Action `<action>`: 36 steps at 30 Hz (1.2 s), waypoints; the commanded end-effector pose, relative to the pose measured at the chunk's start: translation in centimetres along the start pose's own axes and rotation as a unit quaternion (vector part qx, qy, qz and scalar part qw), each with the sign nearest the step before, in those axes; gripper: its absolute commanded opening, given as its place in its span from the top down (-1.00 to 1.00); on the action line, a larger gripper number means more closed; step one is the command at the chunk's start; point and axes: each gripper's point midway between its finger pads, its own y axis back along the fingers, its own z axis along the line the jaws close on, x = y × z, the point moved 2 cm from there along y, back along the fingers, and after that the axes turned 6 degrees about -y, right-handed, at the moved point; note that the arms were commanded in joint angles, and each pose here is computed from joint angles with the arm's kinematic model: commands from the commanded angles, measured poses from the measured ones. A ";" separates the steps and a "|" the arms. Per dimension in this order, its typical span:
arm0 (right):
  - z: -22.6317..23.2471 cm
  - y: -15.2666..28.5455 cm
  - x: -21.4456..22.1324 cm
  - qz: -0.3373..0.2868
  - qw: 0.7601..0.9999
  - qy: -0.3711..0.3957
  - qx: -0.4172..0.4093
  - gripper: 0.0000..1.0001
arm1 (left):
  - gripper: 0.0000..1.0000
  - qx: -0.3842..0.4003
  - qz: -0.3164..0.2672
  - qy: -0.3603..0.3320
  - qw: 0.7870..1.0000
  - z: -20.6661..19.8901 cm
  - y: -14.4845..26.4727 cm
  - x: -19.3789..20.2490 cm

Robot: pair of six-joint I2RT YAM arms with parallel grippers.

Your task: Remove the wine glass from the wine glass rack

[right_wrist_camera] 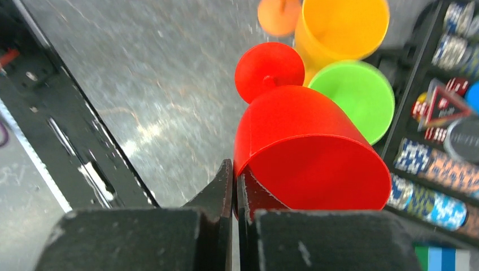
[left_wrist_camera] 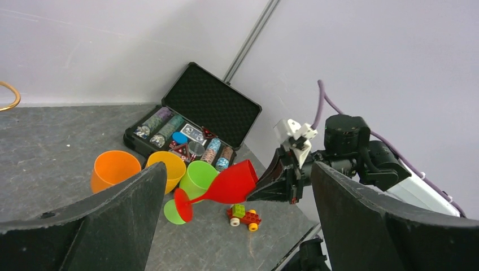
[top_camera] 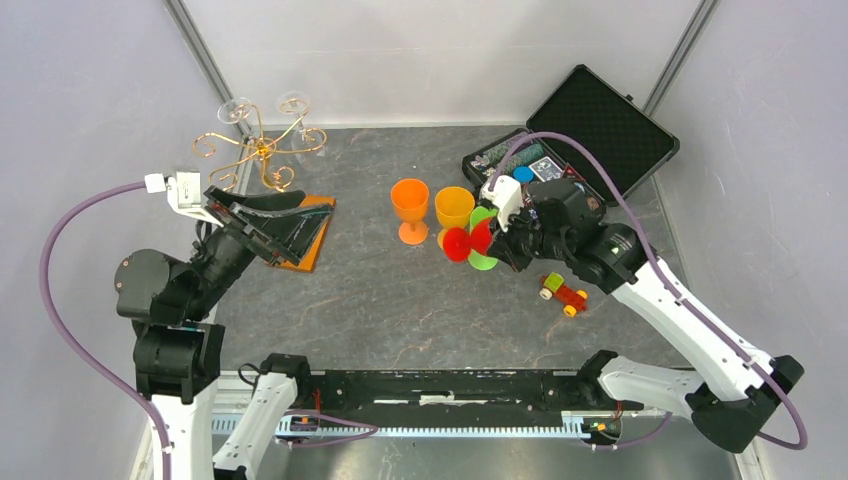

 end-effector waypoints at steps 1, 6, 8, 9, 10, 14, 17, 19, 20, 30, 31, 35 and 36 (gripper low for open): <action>-1.6 0.1 3.4 0.066 0.997 0.006 0.047 1.00 | -1.00 -0.018 0.003 -0.020 1.000 1.3 -0.6 0.4; -2.4 -0.3 6.3 0.118 0.991 -0.005 0.069 1.00 | -1.00 -0.021 0.009 -0.016 1.000 1.8 -0.9 0.7; -2.4 -0.5 7.3 0.134 0.988 -0.007 0.070 1.00 | -1.00 -0.023 0.010 -0.012 1.000 2.0 -1.0 0.9; -2.2 -0.6 7.5 0.140 0.988 -0.007 0.068 1.00 | -1.00 -0.023 0.011 -0.011 1.000 2.1 -1.1 1.0; -2.2 -0.7 7.9 0.147 0.987 -0.007 0.067 1.00 | -1.00 -0.024 0.011 -0.008 1.000 2.2 -1.2 1.1; -1.4 -1.2 9.0 0.176 0.983 0.003 0.058 1.00 | -1.00 -0.030 0.014 -0.006 0.999 2.6 -1.3 1.3; -0.3 -1.7 10.6 0.214 0.975 0.023 0.049 1.00 | -1.00 -0.035 0.016 -0.004 0.999 2.8 -1.4 1.5; 0.1 -1.9 11.5 0.236 0.970 0.038 0.051 1.00 | -1.00 -0.038 0.018 -0.001 0.999 3.1 -1.5 1.7; 0.4 -1.9 11.8 0.245 0.968 0.040 0.047 1.00 | -1.00 -0.038 0.019 0.000 0.999 3.1 -1.5 1.8; -0.8 -2.6 12.7 0.278 0.954 0.058 0.094 0.79 | -1.00 -0.045 0.026 0.007 0.999 3.7 -1.8 2.3; -0.6 -2.8 12.7 0.281 0.954 0.059 0.088 0.69 | -1.00 -0.046 0.025 0.007 0.999 3.7 -1.8 2.2; -0.3 -2.9 12.4 0.280 0.954 0.064 0.084 0.27 | -1.00 -0.053 0.025 0.007 0.998 3.9 -1.8 2.2; -0.3 -2.9 12.2 0.279 0.954 0.064 0.086 0.23 | -1.00 -0.054 0.025 0.008 0.998 4.0 -1.8 2.3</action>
